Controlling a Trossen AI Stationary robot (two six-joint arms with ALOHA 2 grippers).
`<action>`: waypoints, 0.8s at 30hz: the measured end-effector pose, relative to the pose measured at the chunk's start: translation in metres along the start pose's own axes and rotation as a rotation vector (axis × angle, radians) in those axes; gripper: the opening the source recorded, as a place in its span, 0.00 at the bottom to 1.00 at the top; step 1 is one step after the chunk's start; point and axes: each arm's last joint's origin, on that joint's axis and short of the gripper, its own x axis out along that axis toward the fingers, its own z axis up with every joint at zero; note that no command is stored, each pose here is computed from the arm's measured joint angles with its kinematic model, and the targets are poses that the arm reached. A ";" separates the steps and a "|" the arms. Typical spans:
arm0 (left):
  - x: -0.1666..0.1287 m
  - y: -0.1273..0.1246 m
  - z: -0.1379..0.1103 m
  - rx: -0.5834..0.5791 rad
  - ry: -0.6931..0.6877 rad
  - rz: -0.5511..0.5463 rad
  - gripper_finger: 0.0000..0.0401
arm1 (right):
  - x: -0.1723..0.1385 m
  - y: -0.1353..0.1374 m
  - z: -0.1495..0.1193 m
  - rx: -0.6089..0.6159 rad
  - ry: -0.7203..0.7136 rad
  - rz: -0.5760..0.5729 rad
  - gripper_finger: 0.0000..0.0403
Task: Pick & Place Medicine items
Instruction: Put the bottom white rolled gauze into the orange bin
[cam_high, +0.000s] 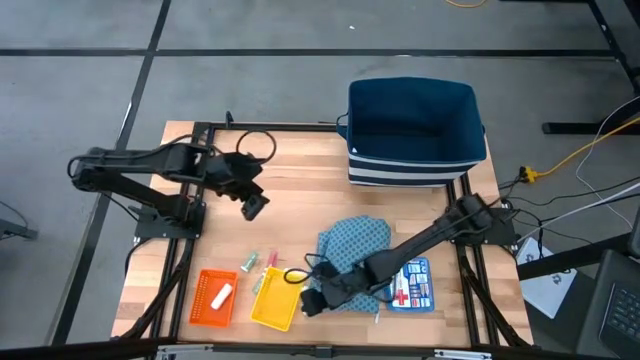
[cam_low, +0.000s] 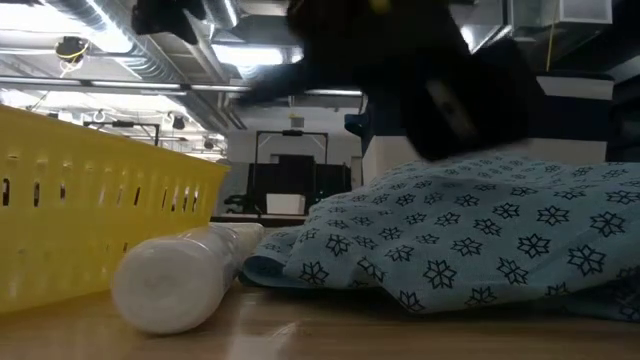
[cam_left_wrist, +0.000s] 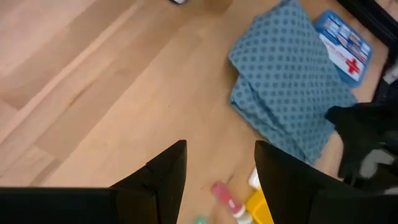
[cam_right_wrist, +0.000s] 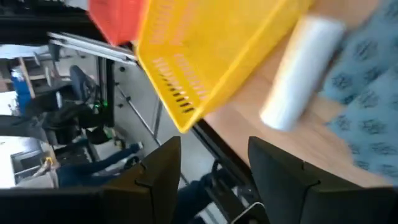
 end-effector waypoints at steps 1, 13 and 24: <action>-0.002 0.001 -0.003 0.008 -0.003 -0.009 0.46 | 0.007 -0.002 0.000 0.017 0.012 -0.022 0.47; -0.015 0.004 -0.017 0.085 -0.018 -0.058 0.46 | 0.037 -0.002 -0.002 0.171 0.014 -0.176 0.47; -0.013 0.003 -0.016 0.097 -0.013 -0.054 0.46 | 0.034 -0.013 0.002 0.199 -0.010 -0.290 0.47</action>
